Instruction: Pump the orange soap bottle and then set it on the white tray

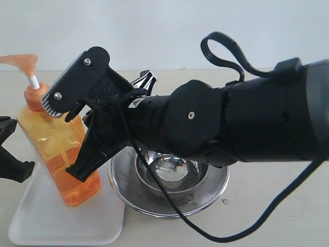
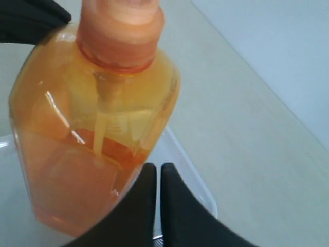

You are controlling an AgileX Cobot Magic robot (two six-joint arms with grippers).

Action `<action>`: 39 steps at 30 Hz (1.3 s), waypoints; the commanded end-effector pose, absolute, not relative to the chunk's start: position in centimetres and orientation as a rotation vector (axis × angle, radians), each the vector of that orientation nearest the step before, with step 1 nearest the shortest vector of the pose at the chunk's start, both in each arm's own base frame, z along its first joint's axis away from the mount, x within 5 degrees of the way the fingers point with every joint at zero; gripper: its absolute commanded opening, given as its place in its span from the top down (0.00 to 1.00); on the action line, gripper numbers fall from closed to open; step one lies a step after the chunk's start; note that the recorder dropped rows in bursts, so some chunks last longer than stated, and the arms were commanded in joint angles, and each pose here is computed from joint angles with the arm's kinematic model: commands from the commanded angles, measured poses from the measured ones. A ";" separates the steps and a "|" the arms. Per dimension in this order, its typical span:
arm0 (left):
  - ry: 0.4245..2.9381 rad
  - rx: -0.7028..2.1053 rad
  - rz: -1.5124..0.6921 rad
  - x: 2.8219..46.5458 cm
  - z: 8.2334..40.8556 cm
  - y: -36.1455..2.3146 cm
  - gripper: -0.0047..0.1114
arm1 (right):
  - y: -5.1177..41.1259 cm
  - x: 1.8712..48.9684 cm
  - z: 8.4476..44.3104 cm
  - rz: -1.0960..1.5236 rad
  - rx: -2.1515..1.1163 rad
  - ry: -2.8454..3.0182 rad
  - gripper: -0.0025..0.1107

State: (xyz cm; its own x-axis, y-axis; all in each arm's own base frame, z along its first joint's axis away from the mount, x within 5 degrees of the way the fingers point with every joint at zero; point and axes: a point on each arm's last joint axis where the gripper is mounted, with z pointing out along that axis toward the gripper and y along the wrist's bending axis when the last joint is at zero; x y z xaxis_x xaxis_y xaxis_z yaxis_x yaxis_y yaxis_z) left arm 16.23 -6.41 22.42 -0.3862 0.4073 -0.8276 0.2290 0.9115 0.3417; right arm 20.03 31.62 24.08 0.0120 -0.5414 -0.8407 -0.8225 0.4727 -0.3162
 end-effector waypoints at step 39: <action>2.000 0.437 0.193 18.0 22.4 -6.2 0.92 | 31.9 19.5 23.9 0.298 -1.320 1.574 0.98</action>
State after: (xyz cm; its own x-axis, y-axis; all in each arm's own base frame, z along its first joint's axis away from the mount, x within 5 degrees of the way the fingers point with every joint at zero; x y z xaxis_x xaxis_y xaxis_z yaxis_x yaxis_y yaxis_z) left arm 17.81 -6.18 22.23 -0.4061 0.3871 -0.8278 0.2209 0.9206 0.3221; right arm 19.56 31.90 24.00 0.1052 -0.5827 -0.8058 -0.8393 0.3826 -0.3862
